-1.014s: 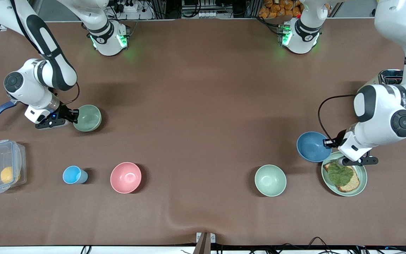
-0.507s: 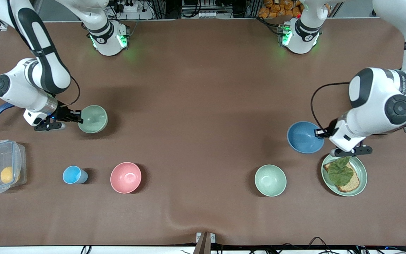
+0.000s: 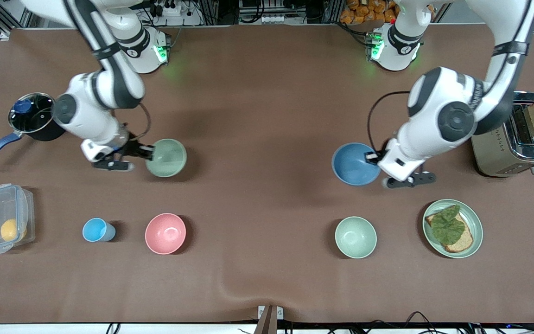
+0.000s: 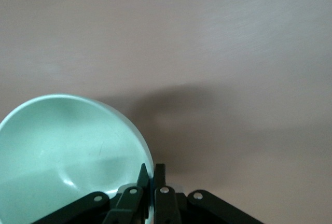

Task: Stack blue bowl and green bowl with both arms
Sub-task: 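Carry the blue and green bowls toward each other at the table middle, then lift the blue bowl over the green bowl with the left gripper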

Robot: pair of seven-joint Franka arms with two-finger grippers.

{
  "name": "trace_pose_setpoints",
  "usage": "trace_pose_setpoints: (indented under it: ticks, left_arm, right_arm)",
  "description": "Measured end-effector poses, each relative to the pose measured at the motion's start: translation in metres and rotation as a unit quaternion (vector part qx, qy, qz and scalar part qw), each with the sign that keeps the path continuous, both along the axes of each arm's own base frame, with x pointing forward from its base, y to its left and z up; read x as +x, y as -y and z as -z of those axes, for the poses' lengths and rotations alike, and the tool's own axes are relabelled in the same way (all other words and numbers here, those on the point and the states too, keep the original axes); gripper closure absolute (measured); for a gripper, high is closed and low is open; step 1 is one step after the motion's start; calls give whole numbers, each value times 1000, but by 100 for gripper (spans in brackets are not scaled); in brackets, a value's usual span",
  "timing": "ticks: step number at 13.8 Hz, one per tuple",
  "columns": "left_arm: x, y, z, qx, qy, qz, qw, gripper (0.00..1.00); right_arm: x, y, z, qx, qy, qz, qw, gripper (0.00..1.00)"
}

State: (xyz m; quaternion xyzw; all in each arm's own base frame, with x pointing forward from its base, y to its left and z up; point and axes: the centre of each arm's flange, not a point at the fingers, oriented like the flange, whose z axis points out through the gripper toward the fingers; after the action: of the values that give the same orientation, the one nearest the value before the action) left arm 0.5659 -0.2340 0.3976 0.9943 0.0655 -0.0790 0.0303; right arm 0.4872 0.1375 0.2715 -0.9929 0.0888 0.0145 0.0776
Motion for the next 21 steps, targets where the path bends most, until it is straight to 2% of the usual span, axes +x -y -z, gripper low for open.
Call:
trace_pose_setpoints:
  ticks: [3,6,10,14,16,18,21]
  left_arm:
    - [-24,42,0,-2,-9,5,1000,95]
    - [-45,73,1,-3,-17,15,1000,95]
    - [-54,82,6,-1,-22,24,999,95]
    - [-63,94,6,-1,-24,33,999,95]
    - [-73,107,6,1,-26,34,999,95]
    - [-85,123,8,4,-29,38,999,95]
    - [-98,136,16,9,-37,45,998,95]
  right_arm:
    - [-24,-82,-3,5,11,39,999,95]
    - [-49,-136,4,9,11,69,997,95]
    - [-77,-200,20,13,0,107,994,95]
    - [-95,-242,41,11,-11,128,992,95]
    - [-91,-247,45,11,-12,139,990,95]
    - [-86,-248,44,13,-11,153,988,79]
    - [-82,-249,40,17,-10,165,986,47]
